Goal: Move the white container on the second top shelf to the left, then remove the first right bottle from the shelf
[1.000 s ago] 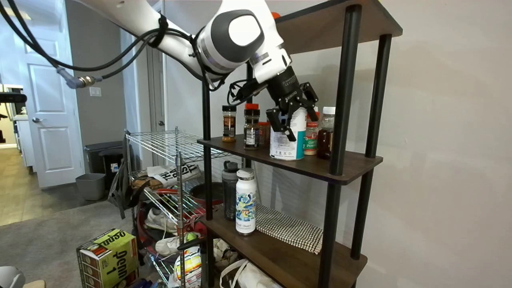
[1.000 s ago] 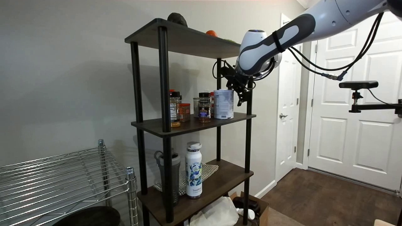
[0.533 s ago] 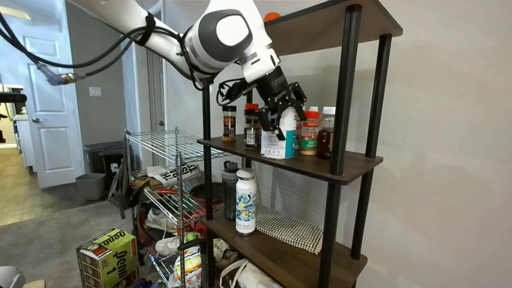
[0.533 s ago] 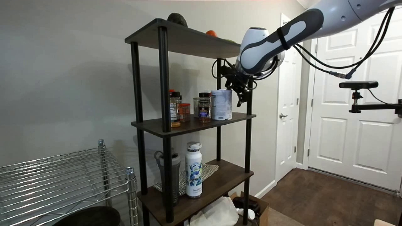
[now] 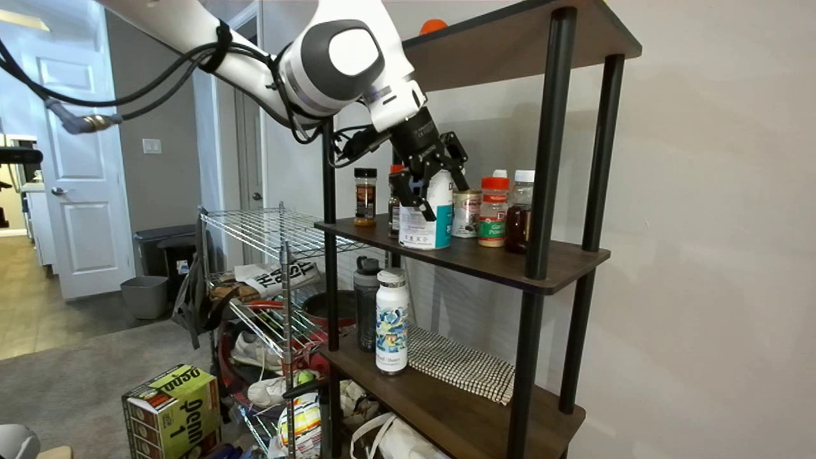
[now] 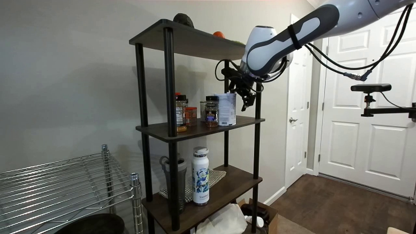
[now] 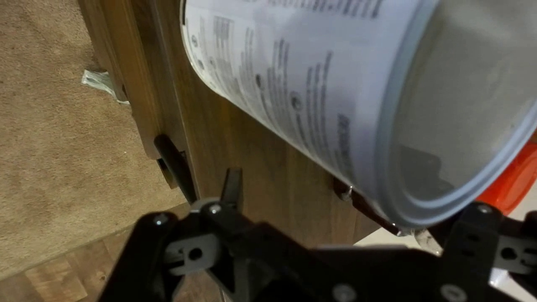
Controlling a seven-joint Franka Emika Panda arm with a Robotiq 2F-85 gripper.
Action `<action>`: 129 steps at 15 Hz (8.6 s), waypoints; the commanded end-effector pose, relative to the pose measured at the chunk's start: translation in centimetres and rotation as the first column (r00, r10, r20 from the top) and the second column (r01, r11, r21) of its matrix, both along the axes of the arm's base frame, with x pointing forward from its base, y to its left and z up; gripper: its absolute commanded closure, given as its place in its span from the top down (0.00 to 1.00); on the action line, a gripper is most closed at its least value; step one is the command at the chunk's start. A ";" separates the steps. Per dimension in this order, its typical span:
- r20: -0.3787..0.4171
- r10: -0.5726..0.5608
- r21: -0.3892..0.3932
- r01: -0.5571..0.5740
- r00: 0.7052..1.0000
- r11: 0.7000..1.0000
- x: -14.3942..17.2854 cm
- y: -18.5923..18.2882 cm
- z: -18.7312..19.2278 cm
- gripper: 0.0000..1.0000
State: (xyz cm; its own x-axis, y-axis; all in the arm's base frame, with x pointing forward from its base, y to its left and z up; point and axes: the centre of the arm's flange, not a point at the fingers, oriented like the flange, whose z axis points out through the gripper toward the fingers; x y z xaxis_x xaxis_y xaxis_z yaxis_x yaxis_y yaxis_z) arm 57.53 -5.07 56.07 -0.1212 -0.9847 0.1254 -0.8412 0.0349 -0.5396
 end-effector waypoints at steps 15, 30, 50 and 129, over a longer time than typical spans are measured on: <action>0.028 0.036 -0.022 -0.035 0.999 0.999 -1.0 1.1 0.3 1.00; 0.018 0.155 -0.146 -0.150 0.988 0.978 -1.9 -4.6 0.8 1.00; 0.103 0.372 0.156 -0.384 0.923 0.910 -5.0 -8.7 0.2 1.00; 0.138 -0.749 0.990 -0.092 0.649 0.103 -0.9 -12.2 -8.1 1.00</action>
State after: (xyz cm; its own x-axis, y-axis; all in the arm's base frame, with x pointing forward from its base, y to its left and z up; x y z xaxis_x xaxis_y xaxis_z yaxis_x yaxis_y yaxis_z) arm 55.79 -16.65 47.61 -0.0961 -0.1019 -0.9901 -0.1649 0.9826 -0.0851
